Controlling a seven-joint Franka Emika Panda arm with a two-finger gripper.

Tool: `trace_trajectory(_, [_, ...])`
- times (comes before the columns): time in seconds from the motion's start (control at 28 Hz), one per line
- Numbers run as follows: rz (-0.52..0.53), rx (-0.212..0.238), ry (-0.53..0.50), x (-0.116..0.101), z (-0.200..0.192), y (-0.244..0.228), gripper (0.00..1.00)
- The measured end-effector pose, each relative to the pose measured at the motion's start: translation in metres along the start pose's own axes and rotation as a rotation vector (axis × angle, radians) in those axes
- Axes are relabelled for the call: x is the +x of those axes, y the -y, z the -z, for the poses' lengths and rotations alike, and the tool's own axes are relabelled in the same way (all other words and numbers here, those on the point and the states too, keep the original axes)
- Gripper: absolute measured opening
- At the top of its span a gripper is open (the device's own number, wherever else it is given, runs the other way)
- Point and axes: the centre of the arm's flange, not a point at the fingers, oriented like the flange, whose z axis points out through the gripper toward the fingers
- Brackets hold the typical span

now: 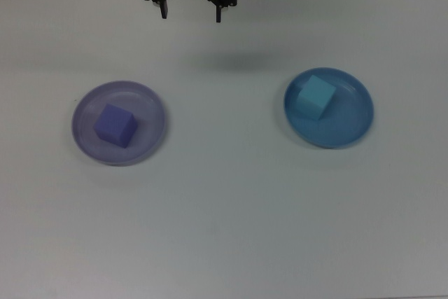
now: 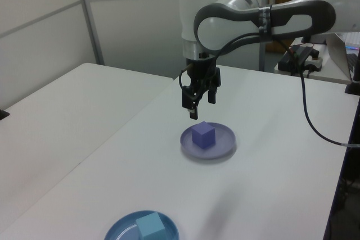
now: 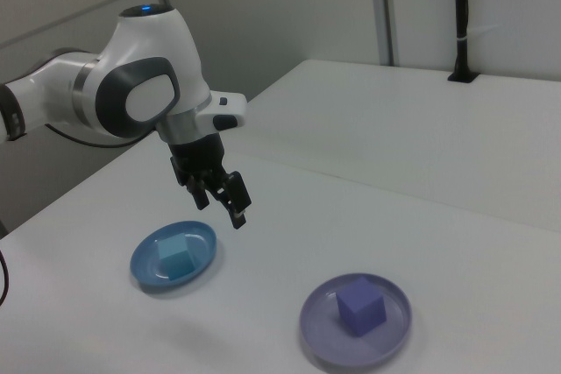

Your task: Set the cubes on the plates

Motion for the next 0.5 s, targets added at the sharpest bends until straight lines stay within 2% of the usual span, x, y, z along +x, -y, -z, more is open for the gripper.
trace_trajectory(0.5, [-0.034,0.001,-0.015,0.001,0.008,-0.02,1.0])
